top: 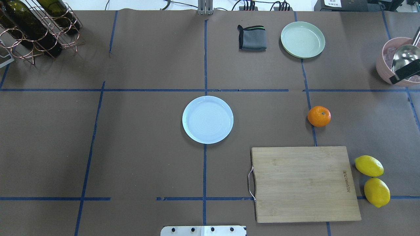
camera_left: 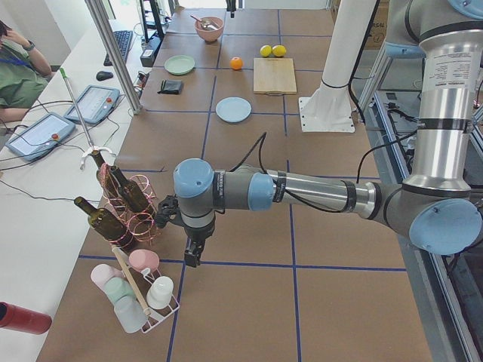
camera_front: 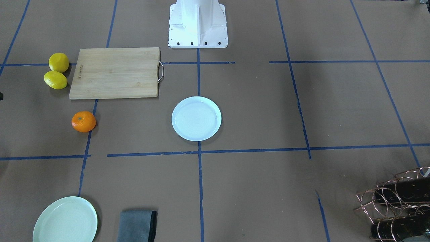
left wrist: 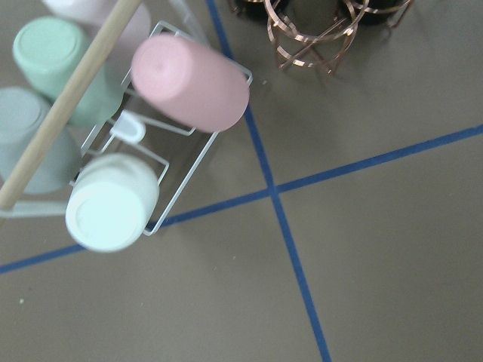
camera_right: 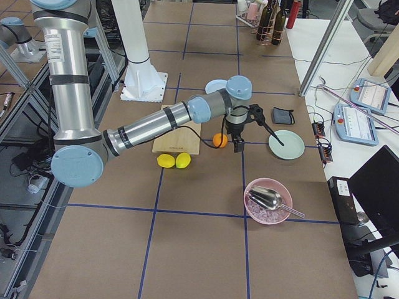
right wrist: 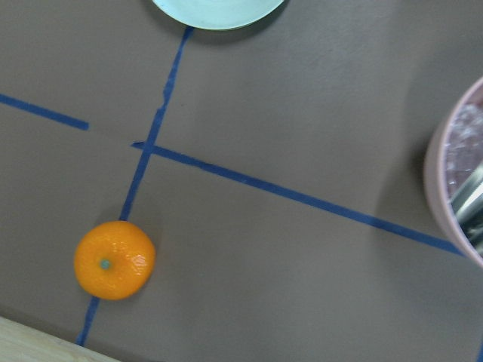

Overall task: Pick orange to plate
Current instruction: 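Withdraw the left gripper while the right gripper moves toward the orange, then lower the right gripper onto the orange and close it, then carry the orange with the right gripper over the light blue plate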

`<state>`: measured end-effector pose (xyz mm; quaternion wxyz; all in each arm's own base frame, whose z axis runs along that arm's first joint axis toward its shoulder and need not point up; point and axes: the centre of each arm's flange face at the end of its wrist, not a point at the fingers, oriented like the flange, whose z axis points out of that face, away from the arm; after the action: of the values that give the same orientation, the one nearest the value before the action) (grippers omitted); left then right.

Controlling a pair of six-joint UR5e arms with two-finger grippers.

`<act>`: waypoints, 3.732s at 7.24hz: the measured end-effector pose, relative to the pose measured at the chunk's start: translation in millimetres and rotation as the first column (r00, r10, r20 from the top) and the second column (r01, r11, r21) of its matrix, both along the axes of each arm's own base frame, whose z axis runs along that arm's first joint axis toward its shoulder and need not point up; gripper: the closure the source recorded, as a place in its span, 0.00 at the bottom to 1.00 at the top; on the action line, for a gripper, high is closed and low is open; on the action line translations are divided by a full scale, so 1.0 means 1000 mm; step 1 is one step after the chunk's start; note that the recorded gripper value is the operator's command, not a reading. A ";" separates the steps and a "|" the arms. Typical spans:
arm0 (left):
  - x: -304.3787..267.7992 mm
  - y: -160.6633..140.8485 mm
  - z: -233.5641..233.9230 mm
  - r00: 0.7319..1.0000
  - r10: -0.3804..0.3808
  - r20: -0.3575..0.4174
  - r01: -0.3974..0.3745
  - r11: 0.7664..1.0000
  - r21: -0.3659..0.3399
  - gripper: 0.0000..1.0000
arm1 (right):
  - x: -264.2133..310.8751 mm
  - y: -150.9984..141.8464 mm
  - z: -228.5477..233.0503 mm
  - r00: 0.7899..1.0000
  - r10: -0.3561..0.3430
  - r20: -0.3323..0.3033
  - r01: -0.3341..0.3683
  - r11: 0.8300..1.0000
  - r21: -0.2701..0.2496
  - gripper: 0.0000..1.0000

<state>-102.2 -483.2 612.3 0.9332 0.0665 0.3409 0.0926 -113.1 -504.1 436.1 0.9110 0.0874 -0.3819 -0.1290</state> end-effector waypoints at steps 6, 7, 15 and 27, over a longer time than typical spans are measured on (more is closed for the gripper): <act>-0.002 0.015 0.005 1.000 -0.008 -0.003 0.008 1.000 -0.013 0.00 | -0.176 0.036 0.008 0.991 0.133 -0.012 -0.133 0.991 0.009 0.00; -0.002 0.015 0.005 1.000 -0.008 -0.003 0.008 1.000 -0.012 0.00 | -0.188 0.042 0.011 0.989 0.145 -0.017 -0.144 0.989 0.009 0.00; -0.002 0.014 0.004 1.000 -0.004 -0.002 0.004 1.000 -0.004 0.00 | -0.246 0.042 0.043 0.984 0.145 -0.103 -0.143 0.989 0.021 0.20; -0.002 0.015 0.001 1.000 -0.005 -0.005 0.005 1.000 -0.002 0.00 | -0.489 0.047 -0.269 0.905 0.423 -0.050 -0.424 0.887 -0.181 1.00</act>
<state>-104.2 -468.2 613.1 0.9326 0.0666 0.3432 0.0898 -601.7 -457.1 166.8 0.9230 0.0819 -0.3600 0.1087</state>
